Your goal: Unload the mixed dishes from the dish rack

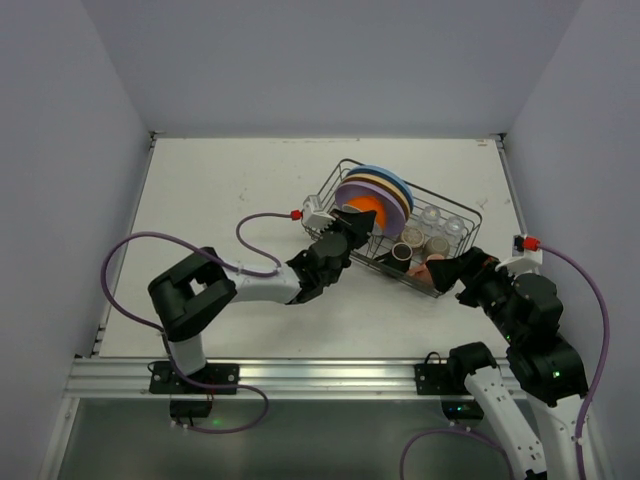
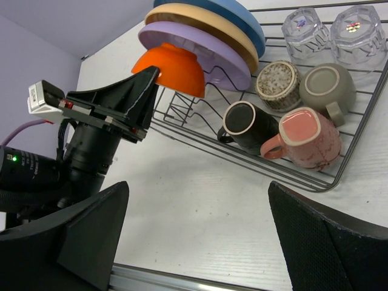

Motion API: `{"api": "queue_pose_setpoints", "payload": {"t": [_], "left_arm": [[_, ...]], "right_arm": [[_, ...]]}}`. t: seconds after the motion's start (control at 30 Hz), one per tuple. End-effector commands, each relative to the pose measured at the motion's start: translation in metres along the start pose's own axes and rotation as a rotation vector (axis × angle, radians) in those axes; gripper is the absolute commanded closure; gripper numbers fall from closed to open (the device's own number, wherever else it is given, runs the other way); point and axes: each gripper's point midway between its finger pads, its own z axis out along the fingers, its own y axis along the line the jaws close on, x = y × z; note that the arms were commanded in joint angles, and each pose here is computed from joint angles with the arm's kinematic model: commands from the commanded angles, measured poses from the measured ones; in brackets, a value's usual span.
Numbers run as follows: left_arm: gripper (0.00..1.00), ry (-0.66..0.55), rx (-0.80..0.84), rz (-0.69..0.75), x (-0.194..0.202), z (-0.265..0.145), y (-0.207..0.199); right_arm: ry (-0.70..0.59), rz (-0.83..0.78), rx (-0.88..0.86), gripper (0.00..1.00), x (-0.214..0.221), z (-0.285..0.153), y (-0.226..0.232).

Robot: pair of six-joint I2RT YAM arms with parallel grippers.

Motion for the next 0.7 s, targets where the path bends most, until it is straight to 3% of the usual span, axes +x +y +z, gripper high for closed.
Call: {"api": "queue_pose_setpoints", "payload": {"t": [0.0,0.3,0.67], "left_arm": [[1.0,-0.044,0.065,0.0,-0.02,-0.008,-0.025],[1.0,-0.031,0.084,0.001,-0.019,-0.013,-0.024],[1.0,-0.048,0.209,0.043,-0.05,-0.043,-0.063]], "right_arm": [[-0.017,-0.021,-0.027,0.01,-0.005,0.003,0.005],[-0.014,-0.021,-0.031,0.01,-0.005,0.003,0.007],[-0.017,-0.021,-0.035,0.01,-0.006,0.003,0.008]]}}
